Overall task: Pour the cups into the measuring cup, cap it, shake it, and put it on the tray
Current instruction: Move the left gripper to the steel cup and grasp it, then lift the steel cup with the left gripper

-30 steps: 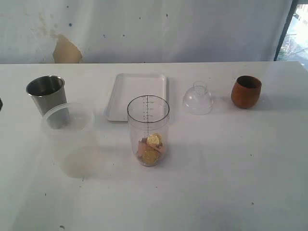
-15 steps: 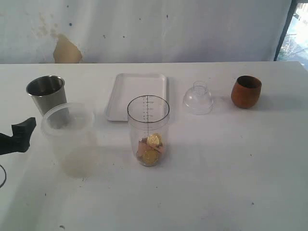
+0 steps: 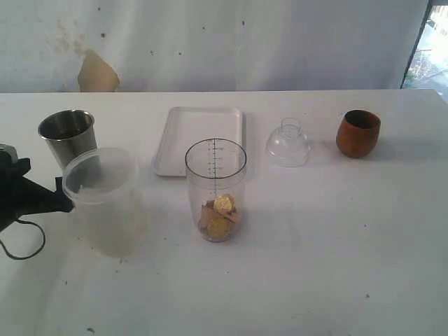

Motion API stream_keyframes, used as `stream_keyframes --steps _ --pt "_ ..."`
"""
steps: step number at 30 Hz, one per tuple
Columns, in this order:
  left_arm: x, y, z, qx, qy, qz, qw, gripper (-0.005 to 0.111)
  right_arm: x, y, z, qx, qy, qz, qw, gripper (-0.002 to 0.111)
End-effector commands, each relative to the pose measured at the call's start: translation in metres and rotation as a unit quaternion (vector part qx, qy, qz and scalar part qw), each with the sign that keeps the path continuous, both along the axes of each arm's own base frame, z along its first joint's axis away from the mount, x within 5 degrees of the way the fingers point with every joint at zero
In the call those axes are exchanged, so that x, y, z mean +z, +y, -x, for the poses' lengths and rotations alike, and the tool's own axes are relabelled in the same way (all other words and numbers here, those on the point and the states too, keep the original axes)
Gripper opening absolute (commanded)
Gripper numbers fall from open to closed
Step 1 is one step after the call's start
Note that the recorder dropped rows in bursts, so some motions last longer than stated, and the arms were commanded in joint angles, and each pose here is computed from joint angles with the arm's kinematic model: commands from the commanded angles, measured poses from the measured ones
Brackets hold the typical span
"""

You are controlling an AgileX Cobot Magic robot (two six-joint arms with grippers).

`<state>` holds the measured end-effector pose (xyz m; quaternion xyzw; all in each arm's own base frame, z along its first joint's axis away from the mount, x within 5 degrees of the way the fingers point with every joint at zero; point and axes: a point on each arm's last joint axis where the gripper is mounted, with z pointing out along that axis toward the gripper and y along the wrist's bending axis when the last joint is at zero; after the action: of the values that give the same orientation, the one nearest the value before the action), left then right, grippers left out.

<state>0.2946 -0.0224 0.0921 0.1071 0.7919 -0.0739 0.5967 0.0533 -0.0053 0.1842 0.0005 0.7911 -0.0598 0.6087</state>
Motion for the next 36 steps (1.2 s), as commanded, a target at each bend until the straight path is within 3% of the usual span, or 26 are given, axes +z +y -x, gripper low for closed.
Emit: stream_keyframes --steps 1,8,13,16,36 --pt "-0.003 -0.006 -0.014 -0.030 -0.019 -0.001 0.999 0.095 -0.002 0.000 0.000 -0.003 0.000 0.001 1.000 0.000" --pt "-0.009 -0.009 -0.037 -0.049 -0.038 -0.004 0.998 0.095 -0.002 0.000 0.000 -0.003 0.000 0.001 1.000 0.000" --pt "-0.013 -0.010 -0.056 -0.044 -0.038 0.037 0.998 0.095 -0.002 0.000 0.000 -0.003 0.000 0.001 1.000 0.000" --pt "-0.011 -0.014 -0.062 -0.073 -0.050 0.034 0.995 0.095 -0.002 0.000 0.000 -0.003 0.000 0.001 1.000 0.000" --pt "-0.007 -0.014 -0.064 -0.070 -0.069 0.043 0.994 0.092 -0.002 0.000 0.000 -0.001 0.000 0.007 1.000 0.000"
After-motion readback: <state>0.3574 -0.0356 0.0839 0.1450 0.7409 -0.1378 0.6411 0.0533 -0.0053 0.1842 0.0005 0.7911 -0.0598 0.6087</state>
